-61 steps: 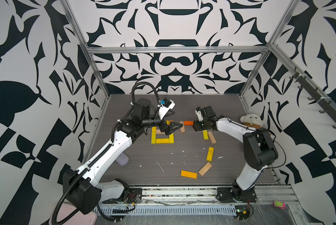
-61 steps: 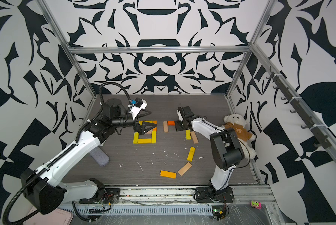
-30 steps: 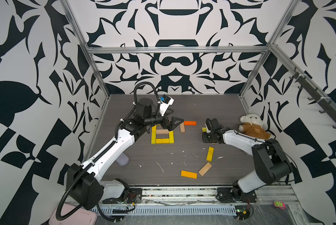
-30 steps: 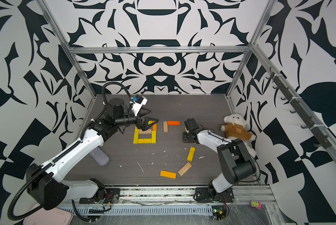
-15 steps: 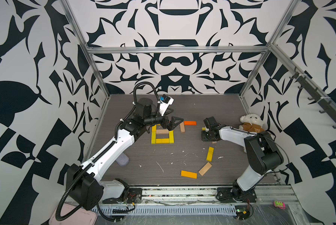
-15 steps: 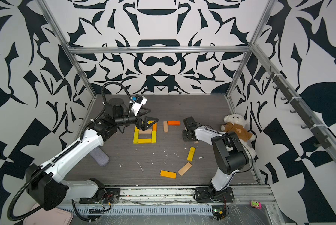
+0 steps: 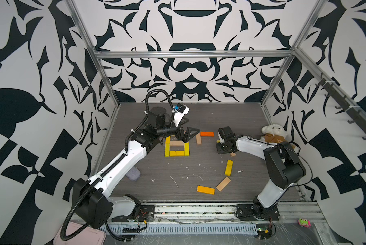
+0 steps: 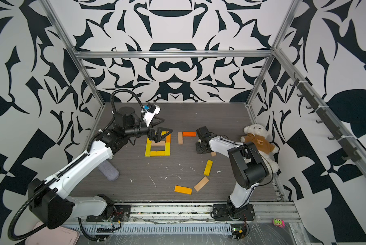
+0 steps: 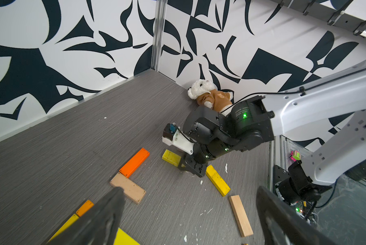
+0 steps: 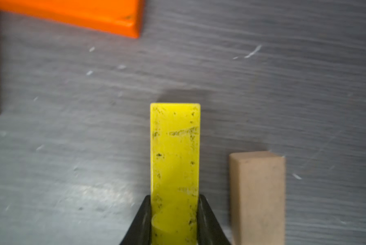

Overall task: Assemble the number 8 with building blocks
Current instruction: Assemble the building block at the center of the board.

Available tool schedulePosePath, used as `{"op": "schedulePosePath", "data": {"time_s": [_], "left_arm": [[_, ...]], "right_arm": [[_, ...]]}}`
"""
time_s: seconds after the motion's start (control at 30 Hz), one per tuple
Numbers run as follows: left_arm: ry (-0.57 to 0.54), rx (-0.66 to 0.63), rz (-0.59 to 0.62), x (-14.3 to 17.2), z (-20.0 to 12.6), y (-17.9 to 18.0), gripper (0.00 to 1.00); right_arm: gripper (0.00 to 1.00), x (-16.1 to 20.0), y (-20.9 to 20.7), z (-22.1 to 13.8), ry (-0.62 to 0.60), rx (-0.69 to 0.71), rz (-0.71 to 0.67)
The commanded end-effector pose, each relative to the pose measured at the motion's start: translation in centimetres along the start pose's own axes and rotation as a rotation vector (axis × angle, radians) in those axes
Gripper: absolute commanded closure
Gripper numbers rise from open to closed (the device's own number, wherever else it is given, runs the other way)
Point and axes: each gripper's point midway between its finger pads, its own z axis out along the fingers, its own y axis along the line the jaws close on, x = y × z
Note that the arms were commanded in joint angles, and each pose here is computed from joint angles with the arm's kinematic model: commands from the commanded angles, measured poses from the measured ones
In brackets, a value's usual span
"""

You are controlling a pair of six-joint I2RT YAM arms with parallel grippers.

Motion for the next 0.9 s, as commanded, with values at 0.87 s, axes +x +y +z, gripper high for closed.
{"op": "schedulePosePath", "data": {"time_s": [0.87], "left_arm": [[-0.014,0.006,0.024,-0.9,-0.7,-0.6,0.01]], "right_arm": [[0.53,-0.2,4.4,-1.3,0.033,-0.087,-0.161]]}}
